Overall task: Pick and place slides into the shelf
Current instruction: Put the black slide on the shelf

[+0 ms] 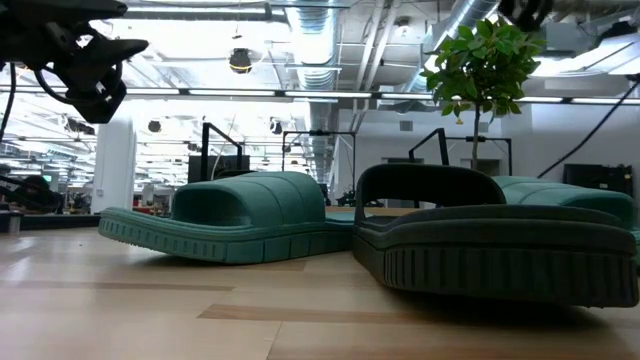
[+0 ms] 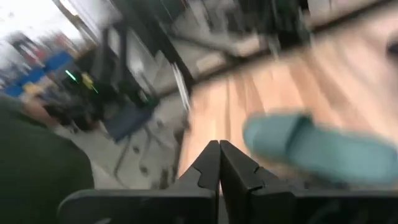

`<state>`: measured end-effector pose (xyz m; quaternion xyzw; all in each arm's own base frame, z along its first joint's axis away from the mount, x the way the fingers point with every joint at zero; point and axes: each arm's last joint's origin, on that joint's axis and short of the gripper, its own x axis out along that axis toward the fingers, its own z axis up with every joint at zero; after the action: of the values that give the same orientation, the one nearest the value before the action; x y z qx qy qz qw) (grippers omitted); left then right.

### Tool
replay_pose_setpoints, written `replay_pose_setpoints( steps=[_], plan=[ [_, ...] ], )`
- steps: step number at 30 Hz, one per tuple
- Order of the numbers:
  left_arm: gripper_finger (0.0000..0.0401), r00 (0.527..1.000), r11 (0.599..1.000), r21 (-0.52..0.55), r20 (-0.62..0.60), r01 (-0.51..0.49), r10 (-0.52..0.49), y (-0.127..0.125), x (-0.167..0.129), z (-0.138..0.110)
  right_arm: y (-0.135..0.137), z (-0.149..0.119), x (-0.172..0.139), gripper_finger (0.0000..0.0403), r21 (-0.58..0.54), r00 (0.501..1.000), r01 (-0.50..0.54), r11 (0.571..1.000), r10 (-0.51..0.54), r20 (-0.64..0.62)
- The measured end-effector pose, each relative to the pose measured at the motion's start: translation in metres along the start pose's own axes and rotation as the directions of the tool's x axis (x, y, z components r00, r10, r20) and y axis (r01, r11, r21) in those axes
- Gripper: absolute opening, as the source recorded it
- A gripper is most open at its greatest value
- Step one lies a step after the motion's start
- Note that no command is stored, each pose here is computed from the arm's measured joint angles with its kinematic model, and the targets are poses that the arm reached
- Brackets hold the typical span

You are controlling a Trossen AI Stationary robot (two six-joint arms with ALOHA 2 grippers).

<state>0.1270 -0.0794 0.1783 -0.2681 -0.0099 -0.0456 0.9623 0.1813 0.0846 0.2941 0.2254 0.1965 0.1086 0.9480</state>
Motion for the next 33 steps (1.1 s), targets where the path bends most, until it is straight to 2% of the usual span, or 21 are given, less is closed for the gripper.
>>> replay_pose_setpoints(
  steps=[8, 13, 20, 24, 28, 33],
  plan=[
    [0.0135, 0.998, 0.997, -0.048, -0.030, 0.053, -0.055, -0.002, 0.000, -0.001, 0.015, -0.023, 0.037, 0.0002, 0.170, 0.981, 0.045, 0.984, -0.011, -0.194],
    [0.0135, 0.998, 0.997, -0.055, -0.031, 0.052, -0.054, -0.002, 0.000, -0.001, 0.024, -0.031, 0.061, 0.0037, 0.251, 0.956, 0.059, 0.966, 0.017, -0.292],
    [0.0135, 0.995, 0.998, -0.030, -0.082, 0.057, -0.059, 0.000, 0.000, -0.005, 0.034, -0.040, 0.103, 0.0130, 0.258, 0.906, 0.064, 0.964, 0.052, -0.420],
    [0.0135, 0.989, 0.997, -0.018, -0.124, 0.080, -0.082, 0.000, 0.000, -0.008, 0.040, -0.051, 0.131, 0.0166, 0.245, 0.864, 0.065, 0.967, 0.069, -0.498],
    [0.0135, 0.982, 0.994, -0.018, -0.154, 0.111, -0.112, 0.000, -0.001, -0.009, 0.048, -0.064, 0.157, 0.0174, 0.225, 0.820, 0.080, 0.971, 0.064, -0.569],
    [0.0135, 0.968, 0.986, -0.025, -0.187, 0.163, -0.165, -0.002, -0.001, -0.011, 0.056, -0.076, 0.181, 0.0159, 0.188, 0.761, 0.134, 0.973, 0.021, -0.649]
  ],
)
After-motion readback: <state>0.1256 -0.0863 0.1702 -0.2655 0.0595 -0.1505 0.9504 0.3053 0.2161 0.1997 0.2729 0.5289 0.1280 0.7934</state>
